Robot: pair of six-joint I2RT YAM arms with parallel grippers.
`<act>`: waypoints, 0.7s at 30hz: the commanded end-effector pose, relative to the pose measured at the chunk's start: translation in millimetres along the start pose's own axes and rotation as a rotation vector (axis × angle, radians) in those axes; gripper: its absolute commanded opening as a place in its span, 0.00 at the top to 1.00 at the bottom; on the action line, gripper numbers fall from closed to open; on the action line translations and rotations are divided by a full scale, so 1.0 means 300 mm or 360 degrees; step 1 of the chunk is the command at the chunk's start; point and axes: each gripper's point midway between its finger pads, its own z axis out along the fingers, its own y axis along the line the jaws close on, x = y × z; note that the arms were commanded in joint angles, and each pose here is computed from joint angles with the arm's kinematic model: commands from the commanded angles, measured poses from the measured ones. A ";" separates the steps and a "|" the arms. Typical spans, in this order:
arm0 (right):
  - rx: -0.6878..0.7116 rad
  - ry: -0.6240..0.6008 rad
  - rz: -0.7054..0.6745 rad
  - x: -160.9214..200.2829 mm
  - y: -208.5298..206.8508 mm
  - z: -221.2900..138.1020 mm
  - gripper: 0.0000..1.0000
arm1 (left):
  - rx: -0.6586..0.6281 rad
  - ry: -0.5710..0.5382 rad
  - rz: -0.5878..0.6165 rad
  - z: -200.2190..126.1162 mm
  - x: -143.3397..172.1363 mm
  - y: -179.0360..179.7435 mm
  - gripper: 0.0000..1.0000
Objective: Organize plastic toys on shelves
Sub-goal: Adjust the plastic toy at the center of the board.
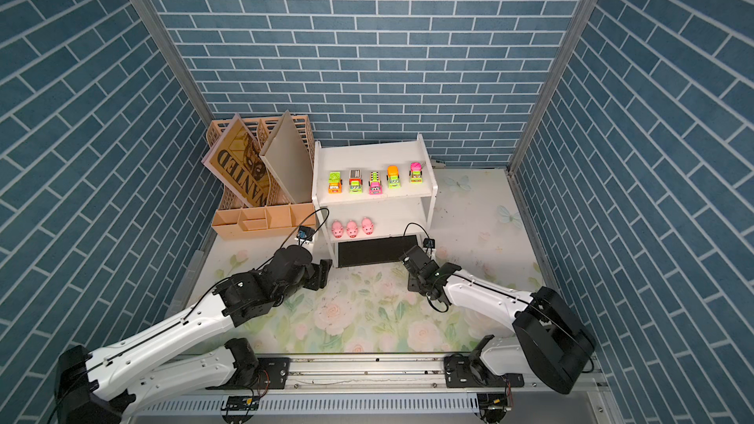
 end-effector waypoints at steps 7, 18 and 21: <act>-0.0032 0.0299 -0.0160 0.306 -0.060 -0.103 0.66 | 0.0021 0.0014 0.0022 -0.002 0.012 -0.009 0.27; -0.0102 -0.0007 -0.0056 0.037 -0.009 -0.133 0.63 | 0.0179 0.0065 -0.0113 0.021 0.061 -0.091 0.28; -0.0068 -0.0069 -0.0010 -0.041 -0.018 -0.108 0.64 | 0.0232 0.0070 -0.0165 0.024 0.088 -0.135 0.28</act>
